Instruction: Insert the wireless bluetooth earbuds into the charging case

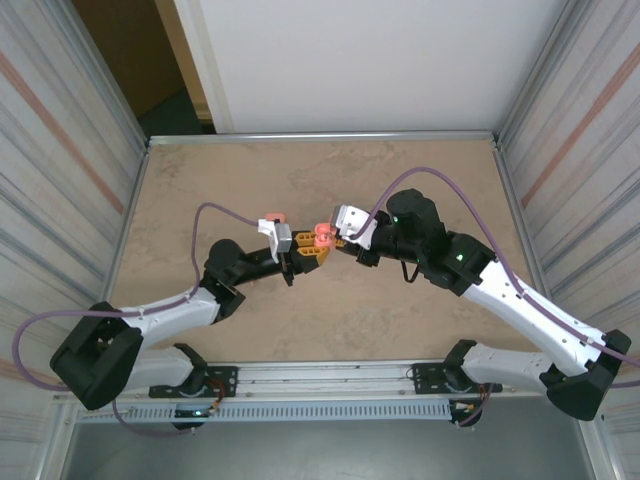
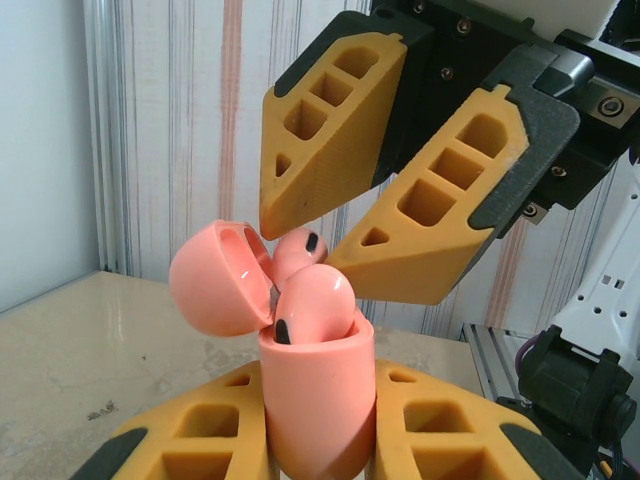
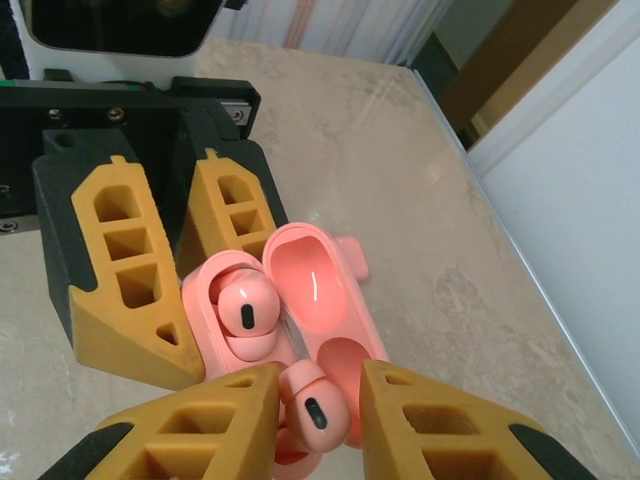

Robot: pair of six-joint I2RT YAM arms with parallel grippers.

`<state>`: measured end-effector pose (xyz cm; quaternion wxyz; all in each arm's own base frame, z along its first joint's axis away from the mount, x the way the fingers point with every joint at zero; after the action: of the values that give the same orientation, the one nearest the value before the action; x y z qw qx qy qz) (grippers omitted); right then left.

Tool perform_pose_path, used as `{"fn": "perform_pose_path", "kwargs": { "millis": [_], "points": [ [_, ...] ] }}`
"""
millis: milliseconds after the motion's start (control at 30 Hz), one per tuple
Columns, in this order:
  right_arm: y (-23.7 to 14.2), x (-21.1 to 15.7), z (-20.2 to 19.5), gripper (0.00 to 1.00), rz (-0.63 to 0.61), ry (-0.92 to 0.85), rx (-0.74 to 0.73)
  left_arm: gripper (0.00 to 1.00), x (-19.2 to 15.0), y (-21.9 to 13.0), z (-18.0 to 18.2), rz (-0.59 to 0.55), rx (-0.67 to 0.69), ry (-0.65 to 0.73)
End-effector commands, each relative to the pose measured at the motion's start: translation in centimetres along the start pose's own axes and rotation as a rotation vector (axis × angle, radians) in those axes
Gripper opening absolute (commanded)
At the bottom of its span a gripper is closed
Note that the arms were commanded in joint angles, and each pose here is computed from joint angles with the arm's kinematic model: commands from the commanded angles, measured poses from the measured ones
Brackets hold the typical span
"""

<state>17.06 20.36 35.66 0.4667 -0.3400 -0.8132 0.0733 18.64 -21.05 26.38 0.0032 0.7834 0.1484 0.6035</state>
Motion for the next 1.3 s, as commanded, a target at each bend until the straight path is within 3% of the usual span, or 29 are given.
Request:
{"fn": "perform_pose_path", "kwargs": {
  "millis": [0,200,467,700,1000,1267],
  "points": [
    [-0.9,0.6,0.3,0.30,-0.038,0.013,0.023,0.00,1.1,0.2,-0.5,-0.048,-0.025,0.037],
    [-2.4,1.7,-0.2,0.40,-0.086,0.042,0.005,0.00,1.0,0.1,-0.5,-0.048,-0.027,0.035],
    [-5.0,2.2,-1.1,0.69,-0.179,0.162,-0.040,0.00,1.0,0.2,-0.4,-0.052,-0.027,0.034],
    [-6.4,0.0,-2.9,1.00,-0.251,0.426,-0.051,0.00,1.1,0.2,-0.4,-0.063,-0.027,0.030],
    [-6.4,-3.3,-4.1,1.00,-0.377,0.766,0.045,0.00,1.6,0.5,-0.5,-0.073,-0.048,0.026],
    [-4.0,-4.8,-4.0,1.00,-0.347,0.918,0.167,0.00,1.9,0.7,-0.6,-0.083,-0.073,0.020]
  ]
}}
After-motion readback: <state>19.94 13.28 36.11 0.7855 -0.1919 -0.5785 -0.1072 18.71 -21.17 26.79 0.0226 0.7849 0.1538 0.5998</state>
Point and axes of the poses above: each hand's point on the last joint's axis, 136 mm out from that joint toward the fingers, its own y axis out along the fingers, its own z axis along the line the jaws close on, x = y × z, the point moved 10 cm from there along -y, back along the fingers, and after that the axes turned 12 degrees about -y, right-handed, at the moved point
